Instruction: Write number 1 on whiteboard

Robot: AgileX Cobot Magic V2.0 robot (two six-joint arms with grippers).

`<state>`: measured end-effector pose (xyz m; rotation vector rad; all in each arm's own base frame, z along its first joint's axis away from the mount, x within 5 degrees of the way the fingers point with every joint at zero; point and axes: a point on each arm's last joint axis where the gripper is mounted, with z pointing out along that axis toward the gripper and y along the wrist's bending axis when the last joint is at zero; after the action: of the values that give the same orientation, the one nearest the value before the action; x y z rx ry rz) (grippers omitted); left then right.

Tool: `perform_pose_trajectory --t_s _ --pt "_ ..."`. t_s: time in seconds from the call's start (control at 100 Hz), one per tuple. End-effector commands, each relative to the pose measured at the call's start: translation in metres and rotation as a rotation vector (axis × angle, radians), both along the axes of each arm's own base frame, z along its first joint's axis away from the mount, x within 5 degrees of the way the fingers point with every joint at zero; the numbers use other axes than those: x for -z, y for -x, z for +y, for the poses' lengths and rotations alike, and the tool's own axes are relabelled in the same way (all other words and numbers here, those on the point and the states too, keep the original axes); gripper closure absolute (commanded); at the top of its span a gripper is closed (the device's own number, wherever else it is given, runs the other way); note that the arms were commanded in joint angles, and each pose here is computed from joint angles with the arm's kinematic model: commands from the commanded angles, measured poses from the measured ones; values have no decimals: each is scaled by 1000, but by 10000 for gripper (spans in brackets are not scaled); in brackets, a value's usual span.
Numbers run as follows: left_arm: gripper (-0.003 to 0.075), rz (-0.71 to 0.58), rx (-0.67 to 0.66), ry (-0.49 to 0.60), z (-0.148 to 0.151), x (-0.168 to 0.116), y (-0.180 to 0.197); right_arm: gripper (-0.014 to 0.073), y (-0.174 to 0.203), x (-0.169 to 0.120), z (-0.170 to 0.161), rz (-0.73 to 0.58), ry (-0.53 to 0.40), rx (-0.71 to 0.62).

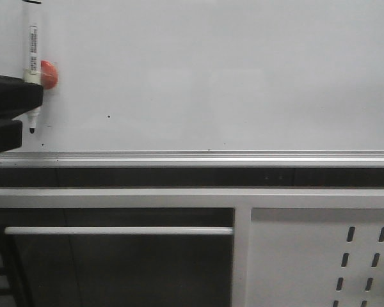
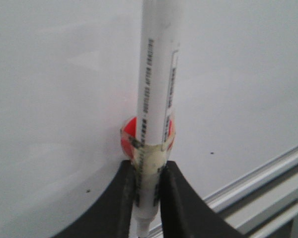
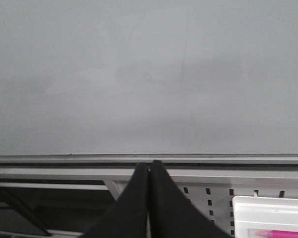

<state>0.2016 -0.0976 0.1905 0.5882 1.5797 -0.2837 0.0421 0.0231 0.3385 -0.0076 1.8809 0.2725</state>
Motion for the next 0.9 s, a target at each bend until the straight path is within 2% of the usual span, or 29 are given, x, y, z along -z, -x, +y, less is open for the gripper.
perform_pose_trajectory --t_s 0.0,0.14,0.27,0.45,0.57,0.69,0.78,0.89 --pt "739 -122 82 26 -8 -16 2 666 -5 -11 5 -54 4 -66" --pt "739 -115 136 -23 -12 -16 6 666 -19 -9 15 23 -34 -208" --pt "739 -81 150 -91 -10 -16 11 666 -32 -8 18 94 -7 -286" --pt "739 -98 212 -188 -10 -22 21 666 -47 -12 21 158 22 -391" --pt "739 -31 205 -309 -7 -20 23 666 -60 -15 27 211 -24 -498" --pt "739 4 209 -442 -9 -30 27 666 -76 -20 33 264 -126 -611" --pt "739 -11 237 -566 -15 -42 29 662 -87 -21 34 286 -170 -634" --pt "739 -28 250 -600 -24 -57 29 662 -98 -18 32 315 -191 -631"
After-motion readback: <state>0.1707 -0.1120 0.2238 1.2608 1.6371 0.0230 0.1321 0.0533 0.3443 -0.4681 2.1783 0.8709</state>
